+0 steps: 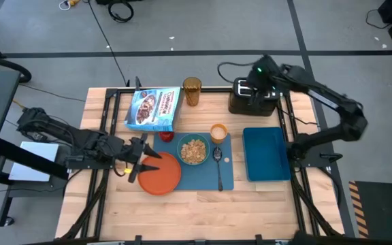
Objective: Arrange a breakfast setting
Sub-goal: Put the bagel on the orange plate
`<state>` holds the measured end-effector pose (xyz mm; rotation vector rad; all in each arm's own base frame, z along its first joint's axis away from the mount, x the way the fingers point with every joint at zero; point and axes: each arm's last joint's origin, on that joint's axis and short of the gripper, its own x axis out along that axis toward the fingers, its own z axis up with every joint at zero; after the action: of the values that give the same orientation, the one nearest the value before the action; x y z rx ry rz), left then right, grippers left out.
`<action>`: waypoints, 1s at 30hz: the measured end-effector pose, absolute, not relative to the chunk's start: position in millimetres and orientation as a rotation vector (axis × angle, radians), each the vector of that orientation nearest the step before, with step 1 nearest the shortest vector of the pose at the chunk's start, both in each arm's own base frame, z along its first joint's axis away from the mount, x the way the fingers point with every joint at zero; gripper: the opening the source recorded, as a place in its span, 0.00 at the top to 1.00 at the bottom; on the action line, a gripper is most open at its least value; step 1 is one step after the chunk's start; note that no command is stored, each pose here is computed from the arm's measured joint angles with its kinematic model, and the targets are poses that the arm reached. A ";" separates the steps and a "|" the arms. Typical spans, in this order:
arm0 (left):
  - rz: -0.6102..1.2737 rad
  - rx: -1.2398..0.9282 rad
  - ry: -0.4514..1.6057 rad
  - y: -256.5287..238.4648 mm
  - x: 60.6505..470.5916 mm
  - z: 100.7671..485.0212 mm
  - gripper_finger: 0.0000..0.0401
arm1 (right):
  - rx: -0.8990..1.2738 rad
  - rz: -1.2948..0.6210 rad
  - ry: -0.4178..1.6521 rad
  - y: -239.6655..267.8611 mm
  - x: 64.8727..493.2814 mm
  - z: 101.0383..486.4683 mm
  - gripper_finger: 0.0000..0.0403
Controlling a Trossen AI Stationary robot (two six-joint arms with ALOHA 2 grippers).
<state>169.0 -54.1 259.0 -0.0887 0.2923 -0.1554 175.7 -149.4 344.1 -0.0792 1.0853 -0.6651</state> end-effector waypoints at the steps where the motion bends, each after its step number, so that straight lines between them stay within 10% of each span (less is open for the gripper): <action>1: -0.157 -0.086 0.302 -55.1 170.4 257.4 0.46 | -0.083 -0.658 1.128 -158.5 178.9 342.4 0.48; 10: -0.152 -0.082 0.359 -58.9 179.4 247.4 0.46 | 0.021 -0.518 1.491 -217.2 183.2 326.8 0.54; 30: -0.142 -0.047 0.360 -60.6 179.9 246.3 0.46 | 0.002 -0.431 1.581 -253.0 189.0 295.1 0.63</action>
<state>179.9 -60.6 246.3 -0.0471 0.3603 -0.1422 189.0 -253.0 295.1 0.0022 1.5814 -0.4309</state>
